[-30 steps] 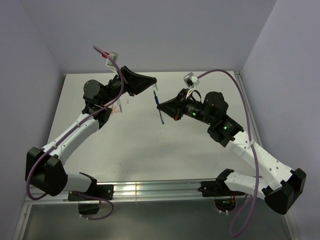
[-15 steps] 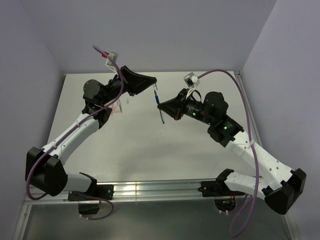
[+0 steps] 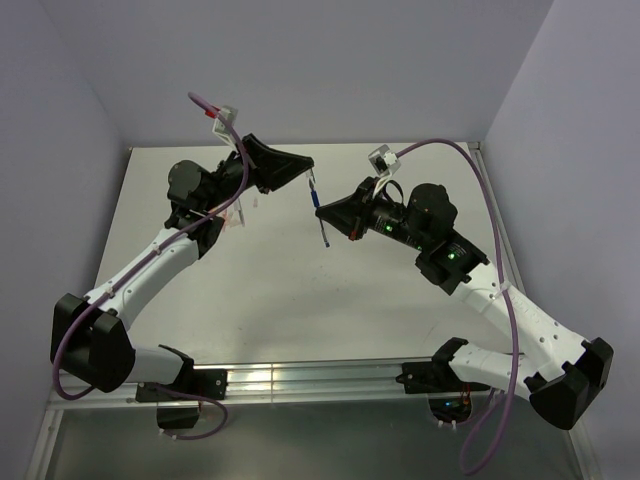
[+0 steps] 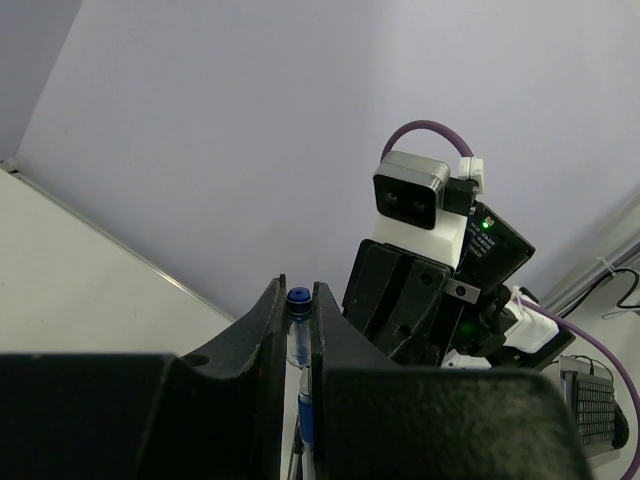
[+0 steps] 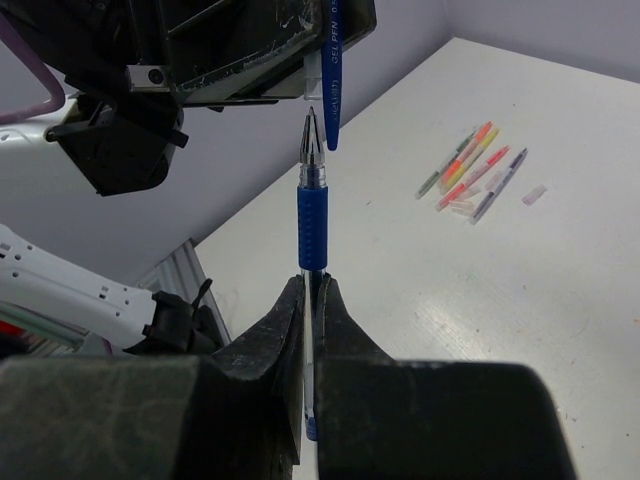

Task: Insert the pens into the pen caps
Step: Insert the pen cap onto the pen.

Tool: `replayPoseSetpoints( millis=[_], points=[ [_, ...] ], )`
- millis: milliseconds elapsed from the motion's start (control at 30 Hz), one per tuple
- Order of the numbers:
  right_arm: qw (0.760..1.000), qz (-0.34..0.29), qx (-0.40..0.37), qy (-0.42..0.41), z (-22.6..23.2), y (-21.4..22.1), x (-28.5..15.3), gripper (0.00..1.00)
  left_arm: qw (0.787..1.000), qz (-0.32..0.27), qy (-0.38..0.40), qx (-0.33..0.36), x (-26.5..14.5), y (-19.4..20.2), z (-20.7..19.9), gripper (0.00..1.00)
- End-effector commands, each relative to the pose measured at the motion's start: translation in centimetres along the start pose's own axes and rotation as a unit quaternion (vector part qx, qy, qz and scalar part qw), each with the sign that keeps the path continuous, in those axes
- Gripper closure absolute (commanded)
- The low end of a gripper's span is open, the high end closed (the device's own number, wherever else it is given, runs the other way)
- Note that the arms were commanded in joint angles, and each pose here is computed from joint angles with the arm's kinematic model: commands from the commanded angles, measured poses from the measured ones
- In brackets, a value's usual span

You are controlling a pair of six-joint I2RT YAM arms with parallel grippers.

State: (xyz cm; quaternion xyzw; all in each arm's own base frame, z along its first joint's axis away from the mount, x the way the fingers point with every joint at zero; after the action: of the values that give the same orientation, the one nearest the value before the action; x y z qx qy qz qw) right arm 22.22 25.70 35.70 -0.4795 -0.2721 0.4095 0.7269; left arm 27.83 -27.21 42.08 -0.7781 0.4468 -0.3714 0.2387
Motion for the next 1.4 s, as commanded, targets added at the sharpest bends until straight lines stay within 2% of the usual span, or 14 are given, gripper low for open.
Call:
replayPoseSetpoints(
  millis=[0,767,933,1200,1367],
  points=[
    [0.999,-0.029,-0.017,0.000,0.4,-1.6,-0.7,1.00,1.000,-0.006,0.022,0.015,0.0,-0.4,-1.3,1.00],
    [0.999,-0.029,-0.006,0.013,-0.7,-1.5,-0.3,1.00,0.999,0.016,0.030,-0.029,0.4,2.6,-0.6,1.00],
    [0.999,-0.031,-0.003,0.021,-1.2,-1.3,-0.1,1.00,0.999,0.017,0.013,-0.046,0.2,3.4,0.3,1.00],
    [0.999,-0.013,0.020,0.046,-2.6,-0.6,0.7,1.00,0.993,0.024,-0.032,-0.114,0.4,5.7,2.8,1.00],
    [0.997,0.010,0.039,0.073,-4.0,0.1,1.3,1.00,0.985,0.024,-0.086,-0.151,0.4,6.6,5.1,1.00]
  ],
)
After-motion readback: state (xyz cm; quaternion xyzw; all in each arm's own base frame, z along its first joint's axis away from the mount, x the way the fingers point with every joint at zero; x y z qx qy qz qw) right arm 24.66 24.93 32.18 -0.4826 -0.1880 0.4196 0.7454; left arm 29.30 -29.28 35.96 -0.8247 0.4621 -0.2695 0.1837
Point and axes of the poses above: each gripper's point midway between its finger pads, its own x axis out along the fingers, its own z axis along the line the jaws close on, y = z × x, the point moved 3 cm from there along -x, back along the fingers, and after that the axes turned 2 degrees about -x, right-handed, at the moved point
